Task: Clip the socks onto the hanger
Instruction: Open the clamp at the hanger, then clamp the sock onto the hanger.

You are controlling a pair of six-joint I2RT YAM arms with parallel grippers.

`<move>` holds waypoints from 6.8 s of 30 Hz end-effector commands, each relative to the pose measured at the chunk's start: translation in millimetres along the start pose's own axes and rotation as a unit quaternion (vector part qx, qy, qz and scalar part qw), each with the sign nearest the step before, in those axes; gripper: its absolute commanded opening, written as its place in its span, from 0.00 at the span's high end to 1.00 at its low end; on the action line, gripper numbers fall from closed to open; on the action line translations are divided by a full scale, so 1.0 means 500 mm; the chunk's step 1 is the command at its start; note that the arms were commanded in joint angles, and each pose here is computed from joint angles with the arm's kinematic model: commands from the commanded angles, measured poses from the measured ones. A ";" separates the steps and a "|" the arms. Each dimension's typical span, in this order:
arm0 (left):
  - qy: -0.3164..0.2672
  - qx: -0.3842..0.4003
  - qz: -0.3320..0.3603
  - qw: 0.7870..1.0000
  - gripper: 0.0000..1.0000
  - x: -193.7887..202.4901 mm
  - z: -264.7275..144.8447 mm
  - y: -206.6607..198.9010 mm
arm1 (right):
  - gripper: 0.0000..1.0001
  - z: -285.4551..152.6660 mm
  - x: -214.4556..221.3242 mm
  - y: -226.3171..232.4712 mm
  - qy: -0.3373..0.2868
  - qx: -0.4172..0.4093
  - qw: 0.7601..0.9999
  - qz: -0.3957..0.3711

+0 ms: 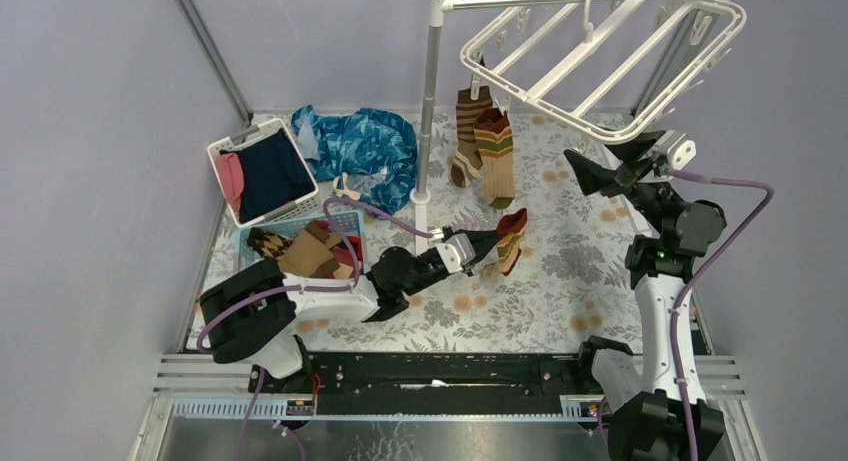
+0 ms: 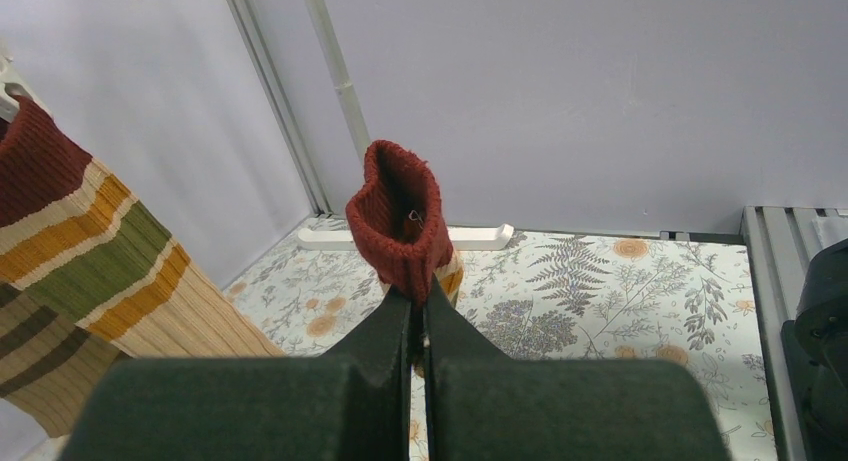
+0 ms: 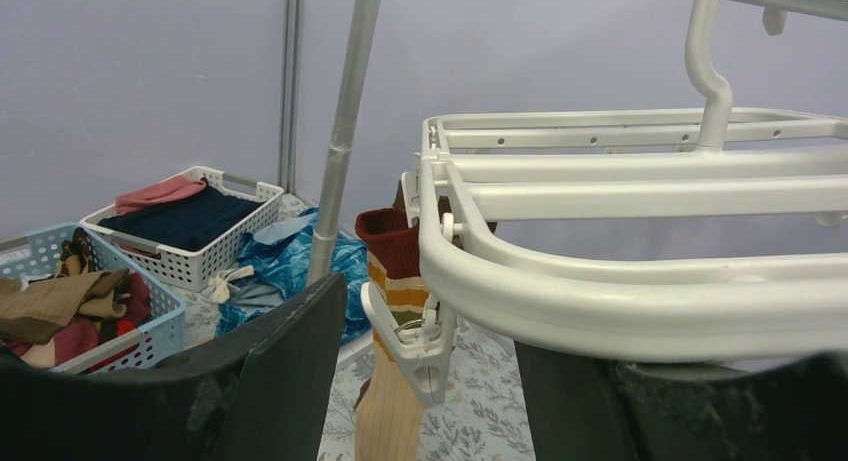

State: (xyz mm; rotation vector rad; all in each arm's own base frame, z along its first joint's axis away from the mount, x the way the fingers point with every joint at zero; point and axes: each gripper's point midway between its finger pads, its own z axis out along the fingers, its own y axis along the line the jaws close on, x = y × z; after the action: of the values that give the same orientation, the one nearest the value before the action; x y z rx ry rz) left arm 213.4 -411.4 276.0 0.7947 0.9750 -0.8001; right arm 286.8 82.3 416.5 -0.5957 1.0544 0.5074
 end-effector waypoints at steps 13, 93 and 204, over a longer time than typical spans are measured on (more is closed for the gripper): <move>-0.031 -0.016 -0.005 0.999 0.97 -0.029 0.006 0.014 | 0.35 0.018 -0.028 0.006 -0.022 -0.013 0.999 -0.025; -0.038 0.246 -0.126 0.960 0.97 -0.021 0.174 0.049 | 0.89 0.013 -0.033 0.067 -0.004 -0.081 0.997 0.006; -0.085 0.313 -0.037 0.945 0.98 -0.060 0.253 0.076 | 0.89 0.002 -0.001 0.090 0.018 -0.117 0.993 0.018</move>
State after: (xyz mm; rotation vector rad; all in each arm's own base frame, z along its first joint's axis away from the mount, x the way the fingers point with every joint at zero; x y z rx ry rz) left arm 290.0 -497.3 334.8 1.2013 0.6661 -1.2817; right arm 270.7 107.5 402.9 -0.7163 1.0865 0.6525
